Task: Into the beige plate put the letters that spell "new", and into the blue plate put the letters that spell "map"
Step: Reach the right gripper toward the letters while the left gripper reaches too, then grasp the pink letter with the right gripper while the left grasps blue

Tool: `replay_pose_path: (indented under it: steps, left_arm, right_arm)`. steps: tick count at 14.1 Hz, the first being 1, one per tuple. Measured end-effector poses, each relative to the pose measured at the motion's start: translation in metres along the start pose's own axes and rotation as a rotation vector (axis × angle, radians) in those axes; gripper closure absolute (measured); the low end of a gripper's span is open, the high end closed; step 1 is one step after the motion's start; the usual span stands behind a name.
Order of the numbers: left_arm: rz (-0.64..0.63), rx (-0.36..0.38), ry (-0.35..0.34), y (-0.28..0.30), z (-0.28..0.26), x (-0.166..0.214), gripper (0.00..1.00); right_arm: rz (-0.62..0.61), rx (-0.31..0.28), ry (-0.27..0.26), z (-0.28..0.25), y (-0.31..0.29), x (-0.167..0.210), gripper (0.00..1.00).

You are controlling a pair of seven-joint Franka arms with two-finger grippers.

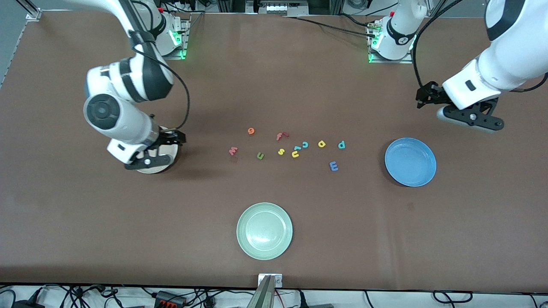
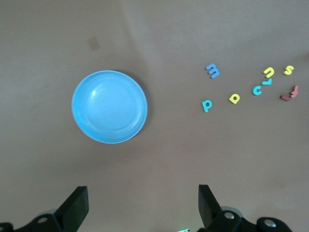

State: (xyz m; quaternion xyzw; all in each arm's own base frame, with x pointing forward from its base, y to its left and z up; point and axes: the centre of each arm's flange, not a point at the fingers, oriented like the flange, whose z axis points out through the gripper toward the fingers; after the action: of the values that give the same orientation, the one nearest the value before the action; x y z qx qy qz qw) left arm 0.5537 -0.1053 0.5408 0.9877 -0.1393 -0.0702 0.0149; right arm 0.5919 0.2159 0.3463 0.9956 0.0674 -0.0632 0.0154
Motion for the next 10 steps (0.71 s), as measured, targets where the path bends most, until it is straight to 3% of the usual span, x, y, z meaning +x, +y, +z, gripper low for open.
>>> replay_pose_path:
  steps: [6,10]
  left_arm:
    - [-0.164,-0.062,0.044,0.049,0.101,0.081,0.00]
    - [-0.288,-0.081,0.043,0.082,0.171,0.113,0.00]
  right_arm:
    - [0.261,-0.012,0.030,0.076,-0.085,0.002,0.00]
    - [0.417,-0.001,0.055,0.119,-0.120,0.000,0.00]
